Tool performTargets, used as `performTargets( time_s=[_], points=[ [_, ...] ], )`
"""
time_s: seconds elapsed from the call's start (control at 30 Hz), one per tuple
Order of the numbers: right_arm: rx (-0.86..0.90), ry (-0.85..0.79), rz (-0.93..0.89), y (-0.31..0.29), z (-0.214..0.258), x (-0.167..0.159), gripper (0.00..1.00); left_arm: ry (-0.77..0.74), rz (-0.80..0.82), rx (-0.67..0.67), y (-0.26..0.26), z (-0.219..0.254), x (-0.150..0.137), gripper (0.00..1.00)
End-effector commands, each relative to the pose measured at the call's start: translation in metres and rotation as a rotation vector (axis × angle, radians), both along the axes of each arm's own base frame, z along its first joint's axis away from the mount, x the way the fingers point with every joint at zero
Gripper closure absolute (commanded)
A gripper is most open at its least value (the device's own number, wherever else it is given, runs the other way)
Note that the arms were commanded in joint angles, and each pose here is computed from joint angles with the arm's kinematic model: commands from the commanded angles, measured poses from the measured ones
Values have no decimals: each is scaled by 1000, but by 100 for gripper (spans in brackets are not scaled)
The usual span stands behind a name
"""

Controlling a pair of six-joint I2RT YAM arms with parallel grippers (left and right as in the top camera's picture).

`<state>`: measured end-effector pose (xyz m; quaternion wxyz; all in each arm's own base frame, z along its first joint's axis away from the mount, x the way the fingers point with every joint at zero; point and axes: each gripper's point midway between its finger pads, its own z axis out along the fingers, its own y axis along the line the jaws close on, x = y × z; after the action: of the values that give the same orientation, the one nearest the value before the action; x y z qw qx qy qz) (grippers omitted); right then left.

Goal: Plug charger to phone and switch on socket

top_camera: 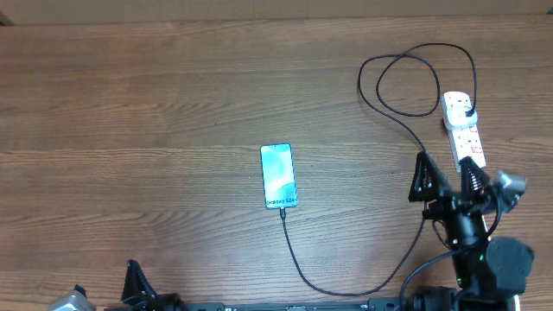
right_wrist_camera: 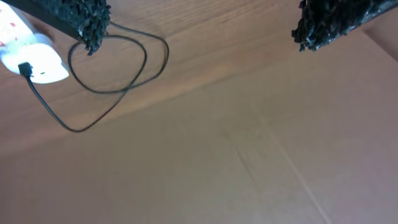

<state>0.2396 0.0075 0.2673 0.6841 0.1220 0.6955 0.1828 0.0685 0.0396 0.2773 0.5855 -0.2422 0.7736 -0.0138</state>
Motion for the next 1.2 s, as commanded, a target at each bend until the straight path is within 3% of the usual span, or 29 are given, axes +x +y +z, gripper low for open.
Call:
performTargets(
  time_s=[0.0, 0.17, 1.17],
  points=[
    [-15, -59, 20, 3, -9, -4, 0, -20, 20, -6, 2, 2, -3, 0],
    [-19, -98, -17, -3, -24, -6, 0, -20, 20, -6, 2, 2, -3, 0],
    [-37, 25, -156, -28, -97, 6, 0, -20, 20, -6, 2, 2, -3, 0]
  ],
)
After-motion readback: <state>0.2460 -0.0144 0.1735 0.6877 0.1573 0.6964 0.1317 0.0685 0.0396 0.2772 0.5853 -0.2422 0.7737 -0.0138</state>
